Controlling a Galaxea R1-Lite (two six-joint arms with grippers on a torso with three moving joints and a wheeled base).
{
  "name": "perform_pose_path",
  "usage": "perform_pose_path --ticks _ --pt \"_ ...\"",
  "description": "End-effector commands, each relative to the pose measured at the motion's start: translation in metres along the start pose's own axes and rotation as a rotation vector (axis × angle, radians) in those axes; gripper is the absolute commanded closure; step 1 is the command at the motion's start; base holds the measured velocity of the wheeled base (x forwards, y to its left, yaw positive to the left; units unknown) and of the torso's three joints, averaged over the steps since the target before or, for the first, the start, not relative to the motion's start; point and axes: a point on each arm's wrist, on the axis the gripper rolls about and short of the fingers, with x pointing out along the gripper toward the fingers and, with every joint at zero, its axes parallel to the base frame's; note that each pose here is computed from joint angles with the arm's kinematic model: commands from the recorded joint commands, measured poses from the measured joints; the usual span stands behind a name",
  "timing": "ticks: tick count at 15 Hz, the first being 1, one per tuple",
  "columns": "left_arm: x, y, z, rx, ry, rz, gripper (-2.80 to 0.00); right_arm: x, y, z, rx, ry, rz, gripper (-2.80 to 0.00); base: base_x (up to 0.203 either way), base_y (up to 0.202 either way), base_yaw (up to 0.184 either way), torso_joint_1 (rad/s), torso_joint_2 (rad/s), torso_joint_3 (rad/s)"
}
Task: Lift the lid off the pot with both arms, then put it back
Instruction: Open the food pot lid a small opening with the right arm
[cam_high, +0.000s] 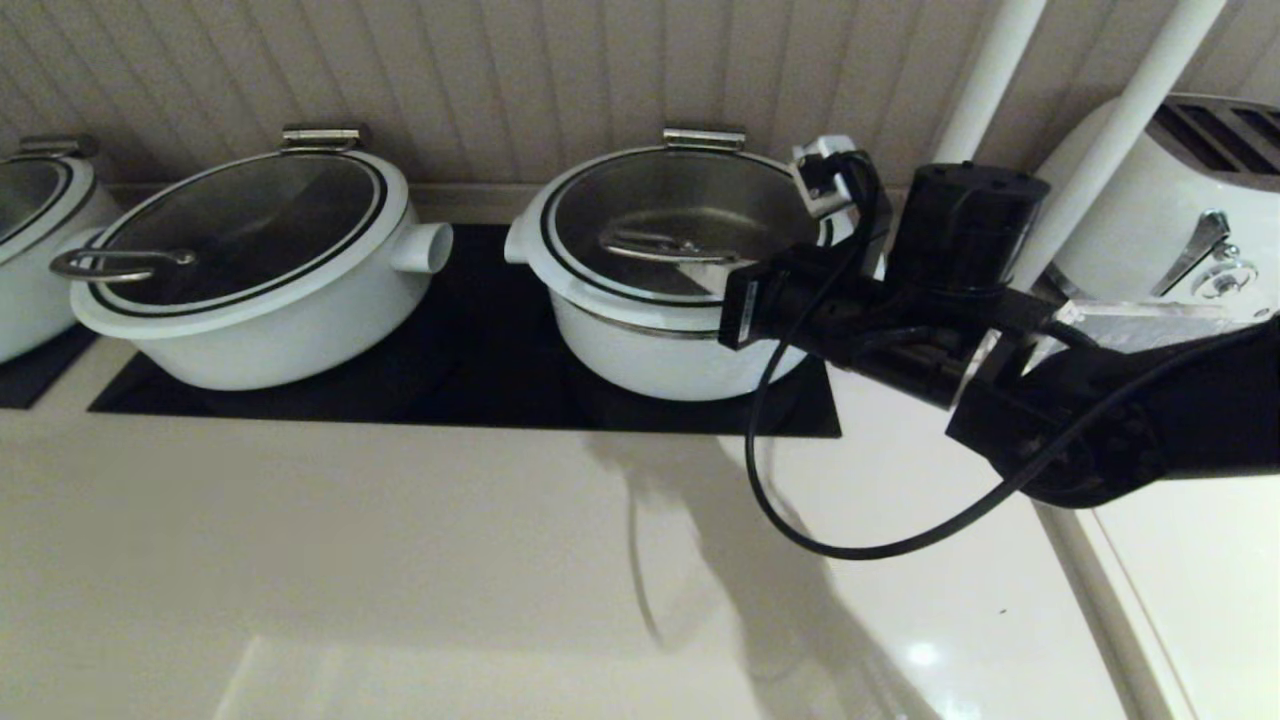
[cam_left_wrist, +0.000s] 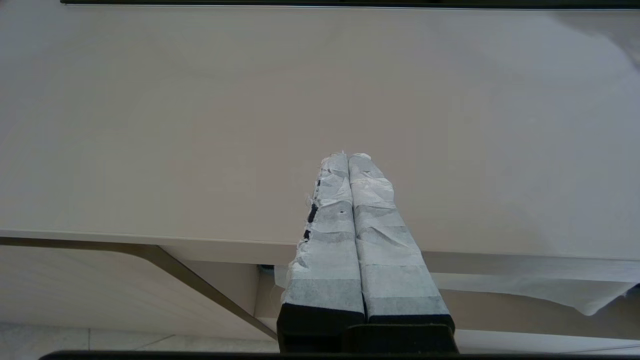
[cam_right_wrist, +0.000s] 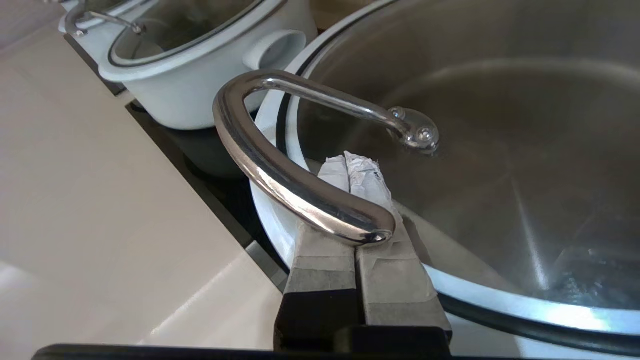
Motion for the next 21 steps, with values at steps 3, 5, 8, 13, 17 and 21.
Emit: perform_pose_path --ticks 3,5,8,13,17,21 --pt "0.000 0.000 0.000 0.000 -0.001 0.000 0.00 0.000 -0.004 0.007 -0.005 -0.026 -0.007 0.00 0.000 0.000 0.000 0.000 0.00 0.000" --pt "0.000 0.000 0.000 0.000 -0.001 0.002 0.00 -0.001 -0.011 0.007 -0.008 -0.027 -0.025 0.00 0.000 0.000 0.000 0.000 0.00 0.000" --pt "0.000 0.000 0.000 0.000 -0.001 0.001 0.00 -0.002 -0.018 0.011 -0.012 -0.037 -0.043 0.00 0.000 0.000 0.000 0.000 0.00 0.000" --pt "0.000 0.000 0.000 0.000 -0.001 0.000 0.00 -0.001 -0.018 0.014 -0.015 -0.049 -0.043 0.00 0.000 0.000 0.000 0.000 0.00 0.000" --pt "0.000 0.000 0.000 0.000 -0.001 0.001 0.00 -0.001 -0.018 0.020 -0.020 -0.070 -0.040 0.00 0.000 0.000 0.000 0.000 0.00 0.000" --pt "0.000 0.000 0.000 0.000 -0.001 0.002 0.00 -0.013 -0.009 0.040 -0.023 -0.090 -0.016 0.00 0.000 0.000 0.000 0.000 0.00 0.000"
